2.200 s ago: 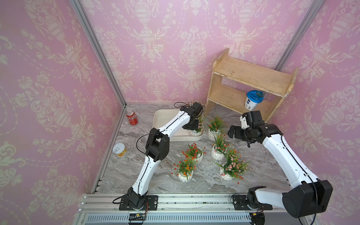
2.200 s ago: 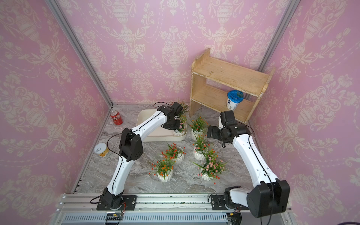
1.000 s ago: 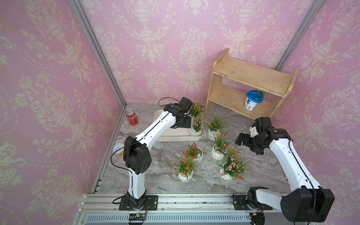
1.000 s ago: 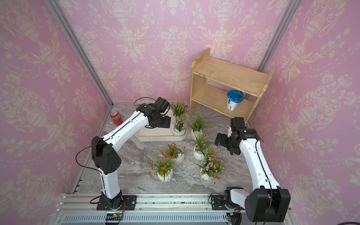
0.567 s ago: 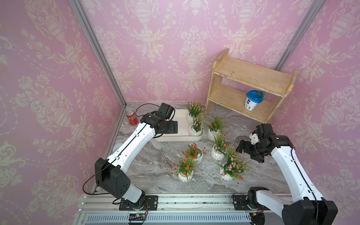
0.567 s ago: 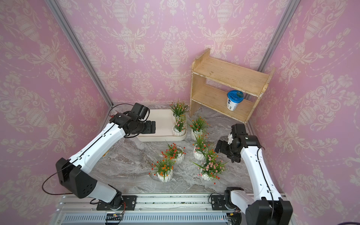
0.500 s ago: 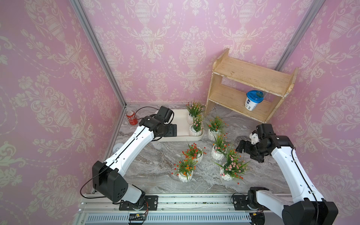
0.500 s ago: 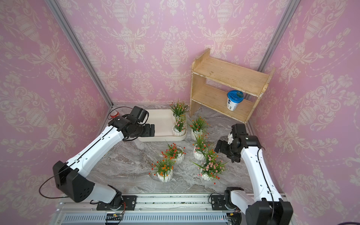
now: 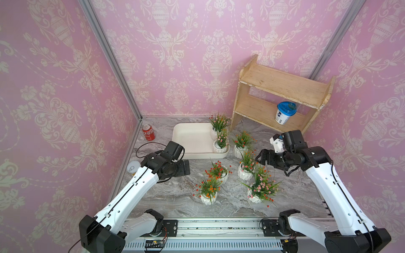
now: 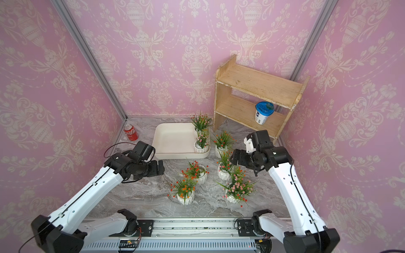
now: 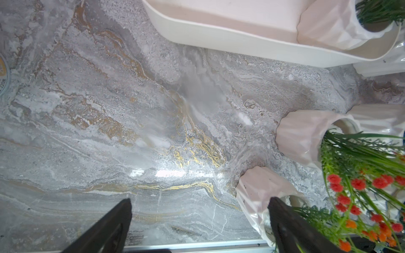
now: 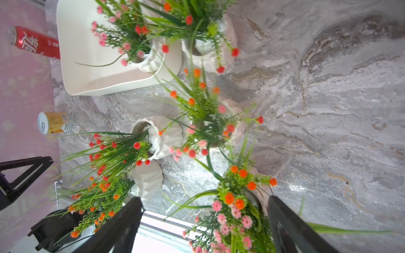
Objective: Put the potted gypsophila into the storage box
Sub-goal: Pick up the baby's breath potted plant from the center of the board.
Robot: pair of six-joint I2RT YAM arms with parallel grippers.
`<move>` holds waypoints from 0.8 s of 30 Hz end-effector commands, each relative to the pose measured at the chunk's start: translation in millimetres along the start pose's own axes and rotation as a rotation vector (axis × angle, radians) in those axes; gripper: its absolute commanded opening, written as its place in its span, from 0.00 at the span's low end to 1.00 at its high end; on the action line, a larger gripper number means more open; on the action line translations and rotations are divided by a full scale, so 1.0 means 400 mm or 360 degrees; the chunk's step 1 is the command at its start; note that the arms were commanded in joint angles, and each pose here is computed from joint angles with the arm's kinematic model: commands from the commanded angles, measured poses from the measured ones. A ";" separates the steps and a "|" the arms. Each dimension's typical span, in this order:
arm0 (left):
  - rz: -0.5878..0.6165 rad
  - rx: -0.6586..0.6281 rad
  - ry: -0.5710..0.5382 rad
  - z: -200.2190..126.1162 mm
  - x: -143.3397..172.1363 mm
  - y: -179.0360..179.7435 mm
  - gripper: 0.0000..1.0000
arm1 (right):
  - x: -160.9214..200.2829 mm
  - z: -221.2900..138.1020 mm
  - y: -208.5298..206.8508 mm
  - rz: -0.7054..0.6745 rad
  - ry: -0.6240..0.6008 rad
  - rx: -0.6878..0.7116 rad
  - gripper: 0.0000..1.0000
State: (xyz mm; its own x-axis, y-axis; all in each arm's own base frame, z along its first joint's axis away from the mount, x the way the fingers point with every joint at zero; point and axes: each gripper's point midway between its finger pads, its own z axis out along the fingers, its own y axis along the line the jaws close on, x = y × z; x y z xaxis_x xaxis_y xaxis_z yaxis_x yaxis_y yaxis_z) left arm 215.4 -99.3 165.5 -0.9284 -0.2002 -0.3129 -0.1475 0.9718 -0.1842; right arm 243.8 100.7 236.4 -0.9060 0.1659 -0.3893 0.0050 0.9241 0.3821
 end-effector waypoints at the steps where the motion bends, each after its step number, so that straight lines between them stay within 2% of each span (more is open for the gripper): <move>1: -0.0044 -0.0120 0.0108 0.012 0.057 0.051 0.99 | -0.002 -0.005 0.059 -0.0099 -0.0015 0.0021 0.91; 10: -0.0129 -0.0063 0.0054 0.016 0.044 0.053 0.99 | 0.098 0.095 0.180 -0.0260 0.0128 0.0010 0.85; 15: -0.0152 -0.0045 0.0049 0.023 0.034 0.047 0.99 | 0.135 0.156 0.162 -0.0083 0.0123 0.0189 0.79; 20: -0.0160 -0.0028 0.0048 0.030 0.028 0.039 0.99 | 0.164 0.226 0.142 0.0230 0.0065 0.0187 0.70; 24: -0.0158 -0.0019 0.0050 0.038 0.026 0.038 0.99 | 0.175 0.271 0.146 0.0312 0.0057 0.0187 0.70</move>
State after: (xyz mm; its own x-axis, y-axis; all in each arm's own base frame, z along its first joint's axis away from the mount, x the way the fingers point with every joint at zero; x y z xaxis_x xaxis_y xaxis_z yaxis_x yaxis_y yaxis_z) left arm 209.8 -88.1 152.9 -0.9167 -0.2692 -0.2954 -0.2191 0.9567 -0.1918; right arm 212.3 193.4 141.9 -0.9395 0.2159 -0.2659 0.1367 0.9482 0.2869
